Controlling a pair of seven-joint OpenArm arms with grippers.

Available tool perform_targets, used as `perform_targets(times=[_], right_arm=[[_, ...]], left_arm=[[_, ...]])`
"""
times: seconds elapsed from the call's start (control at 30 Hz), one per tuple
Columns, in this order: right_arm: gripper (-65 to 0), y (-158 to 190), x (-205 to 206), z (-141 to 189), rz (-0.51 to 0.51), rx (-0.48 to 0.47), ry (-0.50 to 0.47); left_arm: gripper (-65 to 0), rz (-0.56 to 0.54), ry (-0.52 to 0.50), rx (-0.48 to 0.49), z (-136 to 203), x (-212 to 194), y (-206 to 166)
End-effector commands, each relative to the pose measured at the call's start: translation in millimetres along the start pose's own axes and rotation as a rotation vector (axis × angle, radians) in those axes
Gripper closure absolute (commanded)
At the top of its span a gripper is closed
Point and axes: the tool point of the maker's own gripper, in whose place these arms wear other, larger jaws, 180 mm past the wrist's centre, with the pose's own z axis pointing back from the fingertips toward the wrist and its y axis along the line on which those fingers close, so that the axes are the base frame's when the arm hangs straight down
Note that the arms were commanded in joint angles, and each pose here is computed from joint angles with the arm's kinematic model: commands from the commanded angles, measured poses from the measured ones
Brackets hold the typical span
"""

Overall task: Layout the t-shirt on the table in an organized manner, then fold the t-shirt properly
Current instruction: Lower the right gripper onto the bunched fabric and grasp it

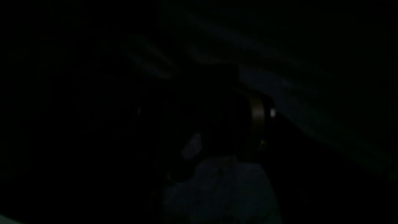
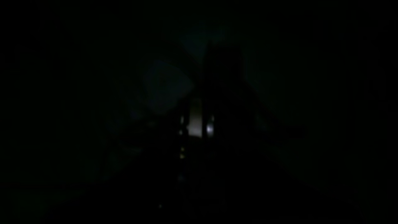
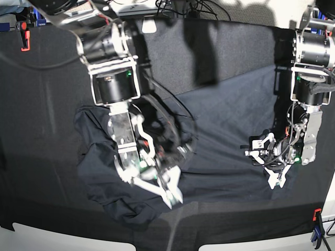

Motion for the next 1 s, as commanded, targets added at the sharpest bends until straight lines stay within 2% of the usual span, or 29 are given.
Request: perform_targets(times=[0.0,0.2,0.3,0.4,0.43,0.47,0.57,0.63,0.9,0.93,0.97], right_arm=[[0.0,-5,29,10,0.036,-0.011,-0.063],[0.0,-8,34,16,0.043,-0.023,-0.067],[0.0,2,34,13,-0.001,0.04,-0.095],[-23.2,5,21,3,0.021,0.061,-0.082],[-27.2,4,14,-2,0.047,0.052,-0.062],[-27.9,3,6,-6,0.079,0.04,-0.041],[-27.9,-5,-12,-18,0.138,-0.009,-0.002],[-27.9,-9,-17,-23,0.131,-0.039,-0.005],[-27.7,1,-24,-27,0.082,0.007,0.017],[-25.7,2,-26,-27,0.076,0.012,0.029],[-20.3,2,-28,-27,0.076,0.011,0.04]], left_arm=[[-33.3,-0.015,-0.064,-0.01,9,27,-1],[-33.3,-0.014,-0.079,-0.011,9,29,-2],[-33.3,-0.014,-0.079,-0.011,9,29,-2],[-33.3,-0.014,-0.078,-0.011,9,29,-2],[-33.3,-0.014,-0.078,-0.011,9,29,-2],[-33.3,-0.014,-0.078,-0.011,9,29,-2],[-33.3,-0.014,-0.077,-0.011,9,29,-2],[-33.3,-0.014,-0.078,-0.011,9,29,-2],[-33.3,-0.014,-0.086,-0.012,9,31,-2],[-33.3,-0.014,-0.087,-0.011,9,31,-2],[-33.3,-0.014,-0.09,-0.011,9,31,-2]])
